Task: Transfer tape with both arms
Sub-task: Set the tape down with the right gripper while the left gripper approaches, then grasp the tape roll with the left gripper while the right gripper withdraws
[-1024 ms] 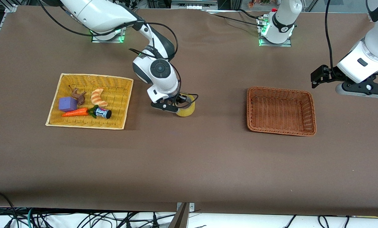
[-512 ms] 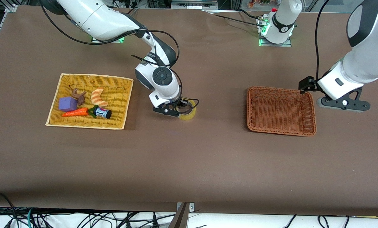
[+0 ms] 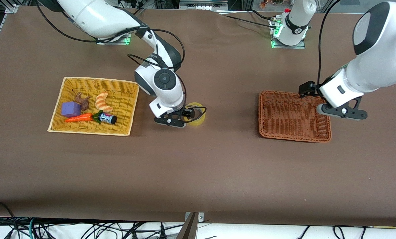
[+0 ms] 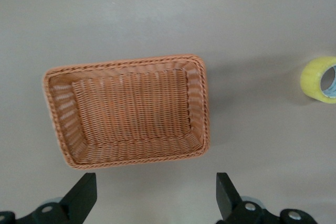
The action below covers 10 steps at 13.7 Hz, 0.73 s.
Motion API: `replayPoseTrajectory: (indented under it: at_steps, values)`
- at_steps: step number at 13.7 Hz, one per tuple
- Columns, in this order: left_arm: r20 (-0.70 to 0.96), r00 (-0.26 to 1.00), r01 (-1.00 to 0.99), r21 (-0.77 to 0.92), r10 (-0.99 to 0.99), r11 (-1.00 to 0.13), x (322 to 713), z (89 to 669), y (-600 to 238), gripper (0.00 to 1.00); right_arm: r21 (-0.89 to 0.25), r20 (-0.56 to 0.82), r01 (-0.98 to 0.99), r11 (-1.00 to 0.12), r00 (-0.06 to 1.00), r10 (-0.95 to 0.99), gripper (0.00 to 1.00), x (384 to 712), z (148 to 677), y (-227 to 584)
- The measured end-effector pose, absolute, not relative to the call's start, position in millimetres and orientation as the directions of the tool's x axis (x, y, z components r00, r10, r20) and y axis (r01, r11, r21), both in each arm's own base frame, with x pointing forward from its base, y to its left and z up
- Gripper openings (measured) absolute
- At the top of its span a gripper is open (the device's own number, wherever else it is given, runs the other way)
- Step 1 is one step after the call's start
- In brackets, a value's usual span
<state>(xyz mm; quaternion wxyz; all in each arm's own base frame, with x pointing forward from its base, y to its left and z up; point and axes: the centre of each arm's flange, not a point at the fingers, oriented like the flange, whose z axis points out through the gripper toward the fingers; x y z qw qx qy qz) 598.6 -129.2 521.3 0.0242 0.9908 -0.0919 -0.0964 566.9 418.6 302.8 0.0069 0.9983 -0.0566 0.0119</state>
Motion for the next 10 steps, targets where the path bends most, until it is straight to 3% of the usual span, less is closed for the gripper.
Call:
replayPoseTrajectory:
  at_steps: [7, 10]
  values:
    - [-0.103, 0.964, -0.233, 0.118, -0.245, -0.965, 594, 461, -285, 1.0, 0.133, 0.002, 0.065, -0.989, 0.998, 0.066, 1.0, 630, 397, 265]
    - [-0.051, 0.976, -0.205, 0.136, -0.214, -0.969, 586, 424, -350, 1.0, 0.11, -0.029, 0.073, -0.991, 0.997, 0.07, 1.0, 653, 413, 186]
